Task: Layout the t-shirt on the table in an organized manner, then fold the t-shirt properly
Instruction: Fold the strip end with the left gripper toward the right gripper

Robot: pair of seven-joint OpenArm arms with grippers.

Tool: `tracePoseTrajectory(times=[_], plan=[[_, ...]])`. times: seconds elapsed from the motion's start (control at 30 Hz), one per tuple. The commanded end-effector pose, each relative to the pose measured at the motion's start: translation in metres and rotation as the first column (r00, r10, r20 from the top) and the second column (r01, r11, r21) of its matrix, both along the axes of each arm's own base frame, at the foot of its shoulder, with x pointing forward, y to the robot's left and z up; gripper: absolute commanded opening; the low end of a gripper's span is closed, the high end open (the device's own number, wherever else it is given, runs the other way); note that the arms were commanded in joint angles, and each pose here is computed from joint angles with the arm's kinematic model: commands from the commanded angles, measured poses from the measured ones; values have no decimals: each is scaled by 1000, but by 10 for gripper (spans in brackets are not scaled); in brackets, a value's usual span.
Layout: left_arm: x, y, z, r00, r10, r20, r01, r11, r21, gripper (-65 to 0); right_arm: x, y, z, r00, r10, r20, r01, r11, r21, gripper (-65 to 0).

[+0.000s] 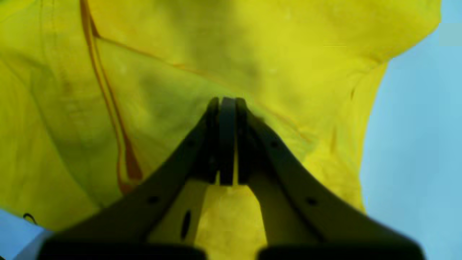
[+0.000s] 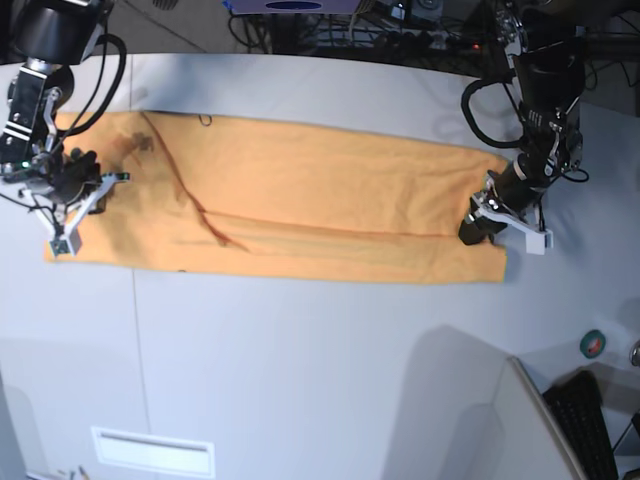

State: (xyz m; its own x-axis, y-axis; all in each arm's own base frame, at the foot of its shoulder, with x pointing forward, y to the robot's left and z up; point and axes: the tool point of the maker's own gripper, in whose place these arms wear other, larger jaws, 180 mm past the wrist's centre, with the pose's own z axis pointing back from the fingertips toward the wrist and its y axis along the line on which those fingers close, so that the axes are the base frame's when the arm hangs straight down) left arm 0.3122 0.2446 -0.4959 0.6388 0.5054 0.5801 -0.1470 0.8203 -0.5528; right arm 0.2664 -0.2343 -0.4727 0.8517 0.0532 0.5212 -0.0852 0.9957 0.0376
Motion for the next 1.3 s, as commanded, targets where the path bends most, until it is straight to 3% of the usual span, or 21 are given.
tracePoseTrajectory(times=[0.0, 0.2, 0.33, 0.47, 0.6, 0.8, 0.93, 1.03, 1.27], plan=[[-2, 6, -1, 1000, -7, -20, 7, 1000, 19, -650, 13, -6, 13, 999, -2, 52, 3, 1000, -9, -650], [3, 45, 16, 1000, 13, 10, -14, 995, 95, -650, 13, -7, 14, 998, -3, 56, 4, 1000, -11, -650], [8, 78, 32, 998, 36, 50, -43, 987, 158, -650, 16, -6, 34, 993, 14, 116, -10, 999, -31, -650], [10, 87, 52, 996, -2, 92, -18, 976, 219, -650, 23, 8, 66, 973, 0, 231, -10, 999, 39, -650], [4, 80, 83, 988, -68, 140, 18, 943, 332, -650, 25, 9, 75, 966, 6, 258, -17, 999, 37, -650], [-8, 29, 110, 983, -158, 98, 110, 920, 377, -650, 28, 9, 78, 964, 5, 265, -15, 999, 37, -650], [-6, -35, 121, 955, -275, 110, 222, 910, 351, -650, 29, 10, 78, 964, 8, 267, -18, 999, 36, -650], [-7, -82, 113, 929, -358, 99, 313, 898, 310, -650, 31, 9, 80, 962, 7, 273, -17, 999, 36, -650], [-6, -156, 79, 915, -404, 17, 393, 898, 196, -650, 29, 8, 79, 963, 4, 268, -14, 999, 34, -650]])
